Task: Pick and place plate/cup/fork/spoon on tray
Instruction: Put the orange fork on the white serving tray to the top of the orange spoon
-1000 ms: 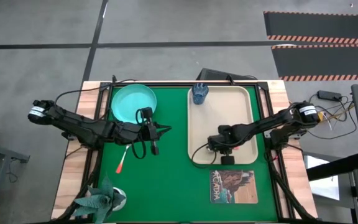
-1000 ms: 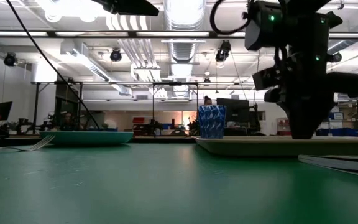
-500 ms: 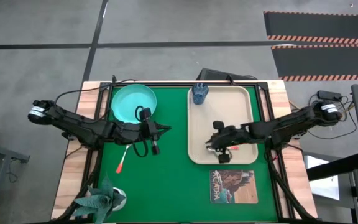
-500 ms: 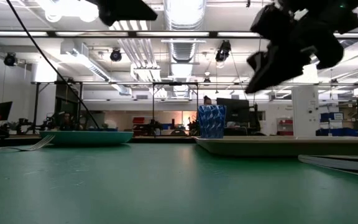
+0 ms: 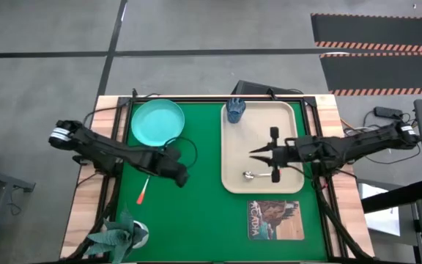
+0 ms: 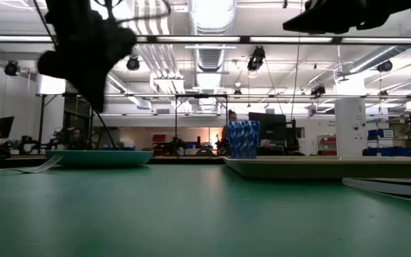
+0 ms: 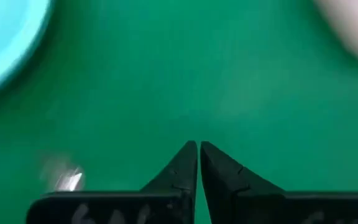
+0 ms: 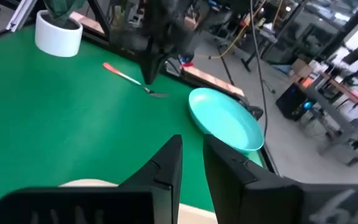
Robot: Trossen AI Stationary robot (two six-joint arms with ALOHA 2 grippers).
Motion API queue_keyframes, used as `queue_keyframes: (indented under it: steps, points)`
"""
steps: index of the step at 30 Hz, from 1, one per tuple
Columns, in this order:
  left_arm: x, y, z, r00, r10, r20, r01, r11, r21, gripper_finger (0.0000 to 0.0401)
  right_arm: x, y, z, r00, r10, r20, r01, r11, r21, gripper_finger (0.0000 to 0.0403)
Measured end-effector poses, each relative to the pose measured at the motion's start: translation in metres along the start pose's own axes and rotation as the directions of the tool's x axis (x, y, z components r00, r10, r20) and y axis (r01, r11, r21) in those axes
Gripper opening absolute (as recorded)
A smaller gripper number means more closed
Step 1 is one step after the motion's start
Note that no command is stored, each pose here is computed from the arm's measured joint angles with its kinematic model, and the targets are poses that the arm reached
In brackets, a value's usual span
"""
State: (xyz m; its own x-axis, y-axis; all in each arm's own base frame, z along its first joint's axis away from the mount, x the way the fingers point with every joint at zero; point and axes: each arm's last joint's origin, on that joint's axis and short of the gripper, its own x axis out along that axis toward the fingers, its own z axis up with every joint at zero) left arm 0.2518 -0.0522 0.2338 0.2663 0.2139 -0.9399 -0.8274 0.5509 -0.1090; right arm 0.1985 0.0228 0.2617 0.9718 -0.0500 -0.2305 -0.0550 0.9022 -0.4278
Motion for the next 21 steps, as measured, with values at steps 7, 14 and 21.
queue_keyframes:
  steps: [7, 14, 21]
  points:
    - [0.014, 0.002, -0.016, 0.914, 0.266, -0.308, -0.301, 0.951, -0.072, 0.0006, -0.006, 0.000, -0.003, 1.000, 0.012, -0.025, -0.011, 1.000, 0.012, 0.0057]
    - [0.019, 0.007, -0.028, 0.886, 0.291, -0.361, -0.325, 0.945, -0.038, 0.0006, -0.006, 0.001, -0.005, 0.999, 0.022, -0.048, -0.022, 1.000, -0.005, 0.0057]
    - [0.021, 0.017, -0.032, 0.897, 0.256, -0.361, -0.293, 0.955, -0.051, 0.0015, -0.005, 0.001, -0.005, 0.998, 0.025, -0.055, -0.026, 0.999, -0.021, 0.0057]
